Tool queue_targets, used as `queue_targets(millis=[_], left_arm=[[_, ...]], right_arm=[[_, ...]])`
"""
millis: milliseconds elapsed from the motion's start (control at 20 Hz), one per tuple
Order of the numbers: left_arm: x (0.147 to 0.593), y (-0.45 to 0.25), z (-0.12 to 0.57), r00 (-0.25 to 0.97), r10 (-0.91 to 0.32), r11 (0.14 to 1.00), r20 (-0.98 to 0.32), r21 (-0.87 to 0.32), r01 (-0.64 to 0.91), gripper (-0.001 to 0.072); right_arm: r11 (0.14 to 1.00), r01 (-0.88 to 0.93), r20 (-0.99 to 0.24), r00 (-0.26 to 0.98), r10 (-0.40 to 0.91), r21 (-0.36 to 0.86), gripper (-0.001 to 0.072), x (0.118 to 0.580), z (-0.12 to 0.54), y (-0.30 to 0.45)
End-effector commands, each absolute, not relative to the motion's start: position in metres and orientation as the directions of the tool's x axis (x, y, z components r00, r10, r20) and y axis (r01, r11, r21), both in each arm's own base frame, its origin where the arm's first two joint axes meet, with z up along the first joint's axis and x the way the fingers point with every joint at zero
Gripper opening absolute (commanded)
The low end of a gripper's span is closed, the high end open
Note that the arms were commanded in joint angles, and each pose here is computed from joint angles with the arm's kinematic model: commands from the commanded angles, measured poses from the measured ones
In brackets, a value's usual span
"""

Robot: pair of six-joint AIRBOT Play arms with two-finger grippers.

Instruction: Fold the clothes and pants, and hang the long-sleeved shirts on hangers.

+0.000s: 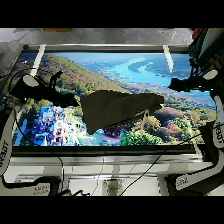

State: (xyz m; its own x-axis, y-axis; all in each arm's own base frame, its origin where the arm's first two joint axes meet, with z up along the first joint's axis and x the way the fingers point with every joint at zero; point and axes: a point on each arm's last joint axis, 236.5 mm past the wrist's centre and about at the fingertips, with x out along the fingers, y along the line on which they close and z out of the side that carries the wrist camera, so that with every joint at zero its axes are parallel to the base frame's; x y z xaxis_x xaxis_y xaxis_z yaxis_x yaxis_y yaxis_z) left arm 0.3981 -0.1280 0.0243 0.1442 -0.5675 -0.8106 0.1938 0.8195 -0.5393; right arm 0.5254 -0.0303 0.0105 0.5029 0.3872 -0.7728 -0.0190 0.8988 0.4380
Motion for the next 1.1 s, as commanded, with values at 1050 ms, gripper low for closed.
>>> queue_targets(millis=[1050], left_arm=[[0.398,-0.132,0.025,0.143,-0.568,0.818,-0.811,-0.537,0.204,0.0175]], right_arm=[[0.647,0.211,-0.643,-0.098,0.76,0.733,0.0585,0.413,-0.107,0.056]])
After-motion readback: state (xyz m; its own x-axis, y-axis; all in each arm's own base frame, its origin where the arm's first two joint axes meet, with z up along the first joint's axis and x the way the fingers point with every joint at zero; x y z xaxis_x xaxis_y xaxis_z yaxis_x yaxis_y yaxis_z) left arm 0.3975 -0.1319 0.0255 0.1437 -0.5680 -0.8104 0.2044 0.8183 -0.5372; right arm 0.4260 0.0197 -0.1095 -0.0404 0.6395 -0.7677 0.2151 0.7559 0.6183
